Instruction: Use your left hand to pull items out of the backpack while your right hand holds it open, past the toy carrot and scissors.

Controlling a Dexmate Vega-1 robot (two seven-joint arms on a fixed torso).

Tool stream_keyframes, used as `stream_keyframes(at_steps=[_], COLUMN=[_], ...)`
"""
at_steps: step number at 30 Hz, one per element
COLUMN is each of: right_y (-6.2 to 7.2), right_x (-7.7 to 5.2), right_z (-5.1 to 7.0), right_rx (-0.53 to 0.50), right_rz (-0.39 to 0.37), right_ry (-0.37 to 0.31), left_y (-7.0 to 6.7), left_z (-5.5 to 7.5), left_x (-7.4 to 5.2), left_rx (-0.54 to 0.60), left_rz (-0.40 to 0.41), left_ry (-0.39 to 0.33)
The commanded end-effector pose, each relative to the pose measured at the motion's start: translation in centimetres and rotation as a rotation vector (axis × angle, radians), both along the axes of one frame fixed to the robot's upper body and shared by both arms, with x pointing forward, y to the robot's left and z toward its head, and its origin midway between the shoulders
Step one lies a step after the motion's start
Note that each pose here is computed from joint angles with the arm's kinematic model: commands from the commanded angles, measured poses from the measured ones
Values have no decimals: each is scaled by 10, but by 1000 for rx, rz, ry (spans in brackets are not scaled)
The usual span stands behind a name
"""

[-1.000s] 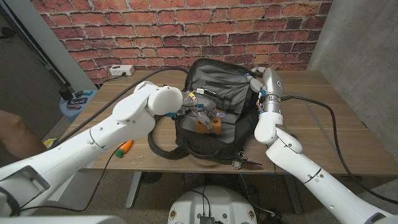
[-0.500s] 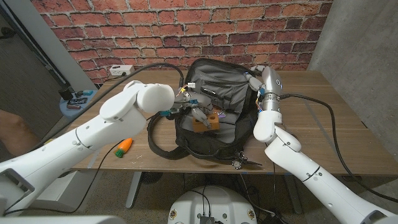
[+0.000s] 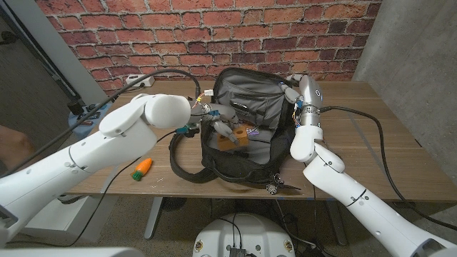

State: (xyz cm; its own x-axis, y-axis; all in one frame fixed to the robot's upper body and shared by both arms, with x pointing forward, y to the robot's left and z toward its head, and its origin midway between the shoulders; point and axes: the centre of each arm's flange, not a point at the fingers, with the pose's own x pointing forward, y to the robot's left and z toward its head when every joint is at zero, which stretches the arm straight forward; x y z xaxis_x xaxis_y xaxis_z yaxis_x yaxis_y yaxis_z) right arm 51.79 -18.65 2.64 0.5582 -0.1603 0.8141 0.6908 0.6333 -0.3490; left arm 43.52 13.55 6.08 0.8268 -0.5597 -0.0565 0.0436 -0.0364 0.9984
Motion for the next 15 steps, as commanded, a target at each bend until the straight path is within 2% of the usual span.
stream_keyframes(at_steps=[1,15], right_y=[-2,-4], right_x=[2,7], right_z=[4,9], right_rx=[-9,-8], right_rz=[-3,-8], right_ry=[-1,5], left_y=[19,39], left_z=[3,8], left_x=[-4,-6], left_rx=[-99,-166], left_rz=[39,78], left_ry=[31,58])
